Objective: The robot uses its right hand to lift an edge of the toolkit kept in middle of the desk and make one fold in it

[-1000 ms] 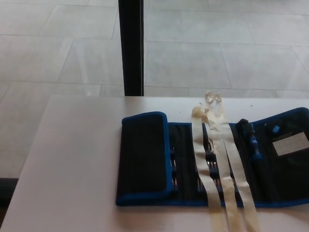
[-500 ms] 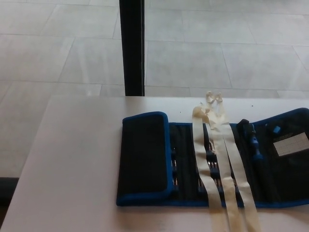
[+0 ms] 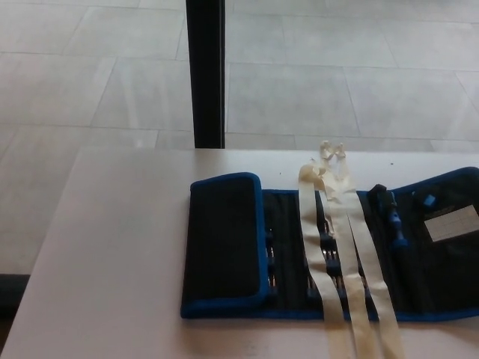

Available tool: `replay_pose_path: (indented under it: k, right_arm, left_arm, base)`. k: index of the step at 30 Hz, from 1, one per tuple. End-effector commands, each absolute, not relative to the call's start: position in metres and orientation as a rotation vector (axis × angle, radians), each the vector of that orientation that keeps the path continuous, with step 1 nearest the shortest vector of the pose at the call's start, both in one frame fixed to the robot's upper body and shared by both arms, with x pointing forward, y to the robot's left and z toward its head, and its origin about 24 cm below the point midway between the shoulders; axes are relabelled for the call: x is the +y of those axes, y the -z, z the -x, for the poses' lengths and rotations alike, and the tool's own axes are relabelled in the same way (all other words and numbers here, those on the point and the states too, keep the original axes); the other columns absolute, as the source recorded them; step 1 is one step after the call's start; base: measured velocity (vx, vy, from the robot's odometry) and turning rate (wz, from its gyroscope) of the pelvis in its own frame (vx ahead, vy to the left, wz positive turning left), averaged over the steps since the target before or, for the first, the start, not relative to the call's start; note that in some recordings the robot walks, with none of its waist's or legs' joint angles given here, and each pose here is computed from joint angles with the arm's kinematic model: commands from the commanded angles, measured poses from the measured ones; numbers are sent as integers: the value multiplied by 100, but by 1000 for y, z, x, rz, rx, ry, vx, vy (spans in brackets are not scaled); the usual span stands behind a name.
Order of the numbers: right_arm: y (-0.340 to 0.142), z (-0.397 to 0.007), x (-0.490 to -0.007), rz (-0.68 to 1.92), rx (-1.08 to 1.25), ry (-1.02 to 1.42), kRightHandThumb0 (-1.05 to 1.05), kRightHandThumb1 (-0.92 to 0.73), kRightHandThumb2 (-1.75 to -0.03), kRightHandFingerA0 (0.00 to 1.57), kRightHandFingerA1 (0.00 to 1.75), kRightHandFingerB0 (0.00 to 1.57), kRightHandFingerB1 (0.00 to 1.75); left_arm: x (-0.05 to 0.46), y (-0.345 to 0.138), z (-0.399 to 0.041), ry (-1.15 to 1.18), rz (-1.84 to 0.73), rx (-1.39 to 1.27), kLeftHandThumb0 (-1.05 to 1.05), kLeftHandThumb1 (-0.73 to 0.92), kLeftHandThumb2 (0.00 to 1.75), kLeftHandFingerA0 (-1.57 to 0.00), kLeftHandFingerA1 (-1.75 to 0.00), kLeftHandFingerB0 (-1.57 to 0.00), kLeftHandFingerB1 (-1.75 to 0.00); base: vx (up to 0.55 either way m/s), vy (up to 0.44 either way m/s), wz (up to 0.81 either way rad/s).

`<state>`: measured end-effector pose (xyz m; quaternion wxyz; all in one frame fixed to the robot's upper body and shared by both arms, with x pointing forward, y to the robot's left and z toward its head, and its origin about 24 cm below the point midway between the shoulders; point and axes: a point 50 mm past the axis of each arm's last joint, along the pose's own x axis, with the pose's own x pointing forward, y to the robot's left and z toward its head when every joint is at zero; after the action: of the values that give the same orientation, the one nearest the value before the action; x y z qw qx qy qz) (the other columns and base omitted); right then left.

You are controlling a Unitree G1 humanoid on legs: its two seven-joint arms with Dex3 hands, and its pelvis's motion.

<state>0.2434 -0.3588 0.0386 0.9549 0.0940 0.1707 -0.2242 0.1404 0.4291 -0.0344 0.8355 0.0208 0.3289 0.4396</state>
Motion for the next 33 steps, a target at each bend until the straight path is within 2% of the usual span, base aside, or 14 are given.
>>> replay_pose_path:
  k: [1, 7, 8, 9, 10, 11, 12, 13, 14, 15, 23, 24, 25, 33]
  right_arm:
    - [-33, -238, -361, -103, 423, 386, -62, -73, -64, 41, 47, 30, 37]
    - [-26, -243, -349, -52, 482, 354, -59, -75, -62, 49, 45, 39, 38]
    - [-25, -245, -348, -52, 485, 353, -64, -67, -65, 50, 48, 40, 41]
    - [-24, -247, -345, -53, 489, 347, -54, -56, -99, 48, 62, 27, 51]
    - [-24, -248, -344, -53, 492, 339, -54, -56, -99, 48, 62, 27, 51]
    - [-24, -249, -342, -48, 499, 334, -61, -73, -62, 51, 46, 44, 40]
    - [-25, -253, -338, -36, 502, 322, -61, -73, -62, 53, 48, 45, 40]
    - [-27, -256, -336, -31, 499, 309, -60, -73, -62, 52, 49, 45, 40]
    - [-31, -262, -331, -11, 486, 271, -61, -74, -62, 51, 47, 43, 39]
    - [-33, -266, -328, 1, 479, 251, -61, -74, -62, 52, 47, 43, 40]
    - [-41, -284, -308, -14, 468, 180, -61, -68, -66, 50, 49, 36, 41]
    - [-40, -285, -307, -26, 472, 184, -61, -59, -91, 46, 58, 35, 52]
    - [-38, -285, -307, -34, 477, 190, -58, -74, -62, 51, 48, 43, 41]
    - [-37, -290, -297, -155, 464, 251, -58, -72, -59, 53, 46, 42, 41]
  left_arm:
    - [437, 28, -137, -946, -47, 683, -69, 64, 59, -65, -63, -45, -44]
    - [436, 28, -137, -955, -52, 692, -70, 64, 59, -67, -63, -49, -44]
    - [437, 28, -137, -958, -50, 692, -70, 64, 59, -69, -65, -52, -45]
    - [437, 28, -137, -958, -52, 695, -70, 64, 59, -69, -65, -52, -46]
    - [437, 28, -137, -953, -61, 699, -70, 64, 59, -69, -65, -52, -46]
    - [437, 28, -137, -955, -62, 700, -69, 64, 59, -71, -65, -53, -45]
    - [437, 27, -138, -953, -61, 697, -69, 64, 59, -68, -65, -48, -45]
    - [437, 27, -138, -952, -61, 694, -69, 48, 92, -66, -73, -50, -60]
    - [437, 27, -139, -948, -63, 689, -70, 49, 93, -65, -72, -46, -59]
    - [437, 27, -139, -946, -65, 689, -69, 65, 59, -70, -70, -52, -49]
    - [438, 26, -138, -955, -67, 700, -70, 63, 60, -70, -67, -50, -45]
    - [438, 26, -138, -952, -77, 700, -68, 49, 92, -68, -73, -52, -61]
    - [438, 26, -139, -948, -86, 700, -70, 65, 59, -71, -67, -58, -47]
    - [439, 25, -138, -947, -81, 702, -70, 64, 59, -69, -66, -47, -46]
  base:
    - [0, 0, 0]
    - [0, 0, 0]
    - [0, 0, 0]
    - [0, 0, 0]
    - [0, 0, 0]
    - [0, 0, 0]
    - [0, 0, 0]
    - [0, 0, 0]
    - [0, 0, 0]
    - [0, 0, 0]
    - [0, 0, 0]
    - [0, 0, 0]
    - [0, 0, 0]
    - [0, 0, 0]
